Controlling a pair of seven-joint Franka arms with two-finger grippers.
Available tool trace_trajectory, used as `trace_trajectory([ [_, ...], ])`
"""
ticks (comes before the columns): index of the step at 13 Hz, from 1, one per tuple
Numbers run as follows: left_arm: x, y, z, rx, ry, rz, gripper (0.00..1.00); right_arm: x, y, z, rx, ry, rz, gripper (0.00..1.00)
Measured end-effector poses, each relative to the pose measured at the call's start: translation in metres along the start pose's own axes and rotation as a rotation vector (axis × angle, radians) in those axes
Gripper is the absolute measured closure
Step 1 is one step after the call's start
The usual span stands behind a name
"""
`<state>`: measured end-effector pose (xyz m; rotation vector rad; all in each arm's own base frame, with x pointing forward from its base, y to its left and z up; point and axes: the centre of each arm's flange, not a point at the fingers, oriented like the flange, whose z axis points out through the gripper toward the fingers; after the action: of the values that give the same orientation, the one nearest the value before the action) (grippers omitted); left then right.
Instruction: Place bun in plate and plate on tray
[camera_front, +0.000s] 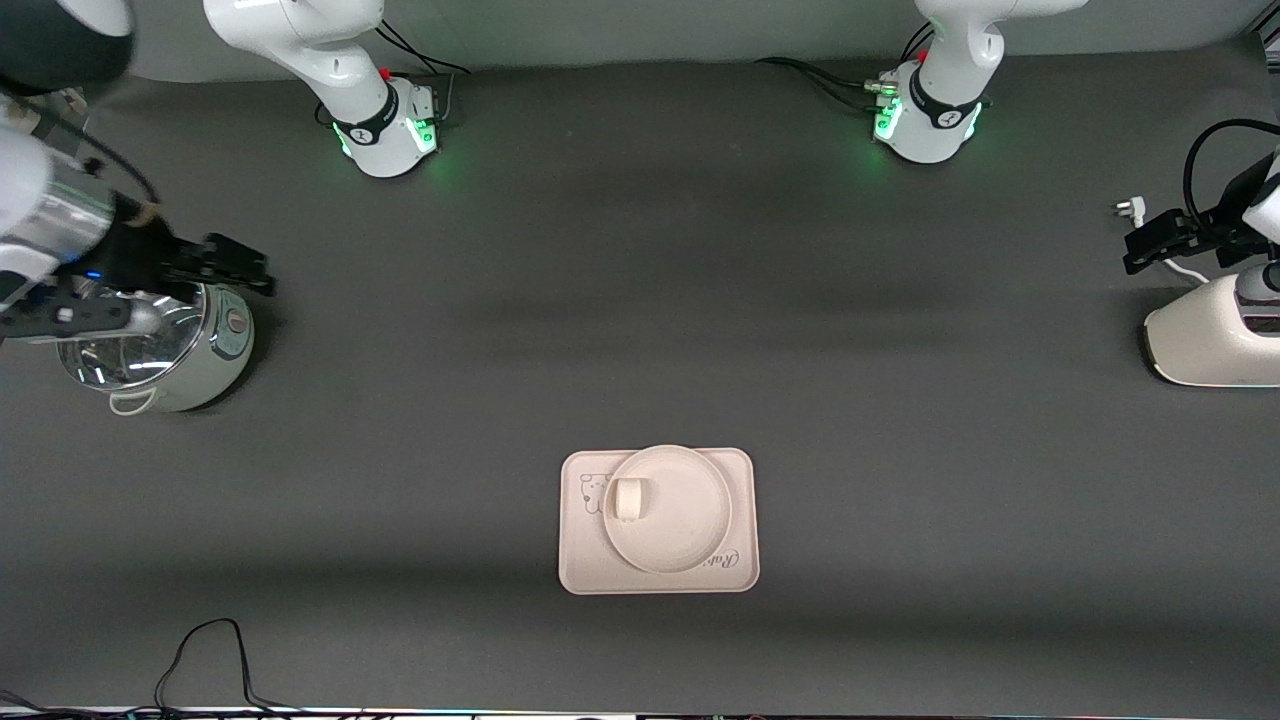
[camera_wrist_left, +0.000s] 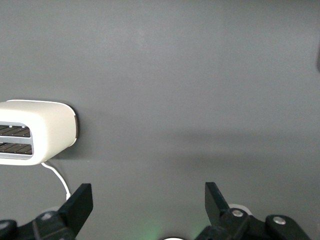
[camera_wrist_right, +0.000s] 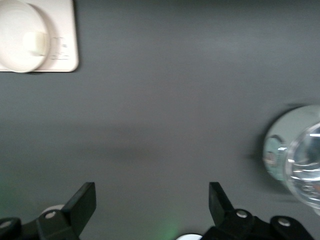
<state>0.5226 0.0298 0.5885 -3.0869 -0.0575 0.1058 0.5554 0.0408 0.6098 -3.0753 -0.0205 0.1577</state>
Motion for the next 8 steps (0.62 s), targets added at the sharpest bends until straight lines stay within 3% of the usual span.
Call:
trace_trajectory([
  [4, 0.0, 0.0, 0.0, 0.0, 0.0, 0.0, 0.0, 0.0, 0.043, 0.001, -0.049, -0.005, 0.031, 0.0],
  [8, 0.0, 0.0, 0.0, 0.0, 0.0, 0.0, 0.0, 0.0, 0.062, 0.001, -0.05, 0.001, 0.043, 0.0],
])
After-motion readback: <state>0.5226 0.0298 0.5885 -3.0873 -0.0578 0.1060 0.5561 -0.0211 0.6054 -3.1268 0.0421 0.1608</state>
